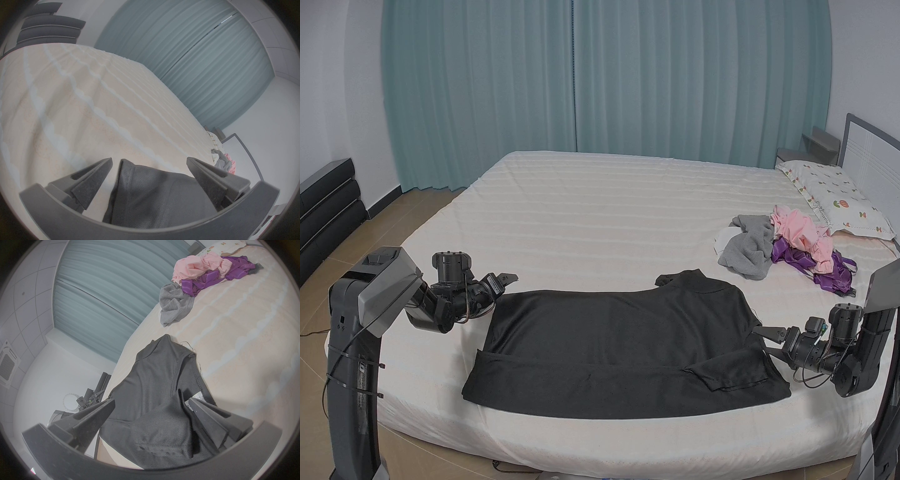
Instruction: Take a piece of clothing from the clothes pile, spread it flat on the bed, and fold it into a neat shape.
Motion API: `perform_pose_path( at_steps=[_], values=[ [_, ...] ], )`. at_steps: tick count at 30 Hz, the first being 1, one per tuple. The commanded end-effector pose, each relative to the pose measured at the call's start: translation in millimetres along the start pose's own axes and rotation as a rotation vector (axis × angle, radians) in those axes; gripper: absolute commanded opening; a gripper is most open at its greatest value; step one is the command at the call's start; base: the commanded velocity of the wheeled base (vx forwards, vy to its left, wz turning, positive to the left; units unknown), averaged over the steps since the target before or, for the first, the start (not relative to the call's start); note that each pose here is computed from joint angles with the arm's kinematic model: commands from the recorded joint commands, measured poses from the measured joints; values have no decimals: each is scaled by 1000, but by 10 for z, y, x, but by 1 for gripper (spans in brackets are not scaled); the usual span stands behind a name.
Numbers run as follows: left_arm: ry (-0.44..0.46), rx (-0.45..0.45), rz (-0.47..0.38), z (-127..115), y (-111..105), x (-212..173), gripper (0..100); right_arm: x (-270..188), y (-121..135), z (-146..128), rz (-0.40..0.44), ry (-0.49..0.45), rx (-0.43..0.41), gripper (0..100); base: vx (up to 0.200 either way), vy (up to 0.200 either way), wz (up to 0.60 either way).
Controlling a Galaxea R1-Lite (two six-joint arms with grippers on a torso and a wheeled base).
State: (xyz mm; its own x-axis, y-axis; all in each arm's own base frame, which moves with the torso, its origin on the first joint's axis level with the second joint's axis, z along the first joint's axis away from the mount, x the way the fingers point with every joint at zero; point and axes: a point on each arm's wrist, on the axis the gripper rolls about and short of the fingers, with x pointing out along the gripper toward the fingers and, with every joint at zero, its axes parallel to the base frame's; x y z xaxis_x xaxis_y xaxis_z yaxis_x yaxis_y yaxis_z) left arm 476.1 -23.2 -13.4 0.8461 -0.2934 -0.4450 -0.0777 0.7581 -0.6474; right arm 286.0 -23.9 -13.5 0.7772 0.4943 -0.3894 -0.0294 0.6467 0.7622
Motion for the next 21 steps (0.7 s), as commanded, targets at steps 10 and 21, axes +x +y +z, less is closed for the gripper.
perform_pose_path(
  at_steps=[10, 21],
  values=[
    [12, -10, 3, -47, 74, 64, 0, 23, 19, -33, 4, 14, -3, 100, 0, 0, 0],
    [-72, -45, -14, 108, 103, 34, 0, 22, 22, -30, 6, 14, -4, 100, 0, 0, 0]
  ],
)
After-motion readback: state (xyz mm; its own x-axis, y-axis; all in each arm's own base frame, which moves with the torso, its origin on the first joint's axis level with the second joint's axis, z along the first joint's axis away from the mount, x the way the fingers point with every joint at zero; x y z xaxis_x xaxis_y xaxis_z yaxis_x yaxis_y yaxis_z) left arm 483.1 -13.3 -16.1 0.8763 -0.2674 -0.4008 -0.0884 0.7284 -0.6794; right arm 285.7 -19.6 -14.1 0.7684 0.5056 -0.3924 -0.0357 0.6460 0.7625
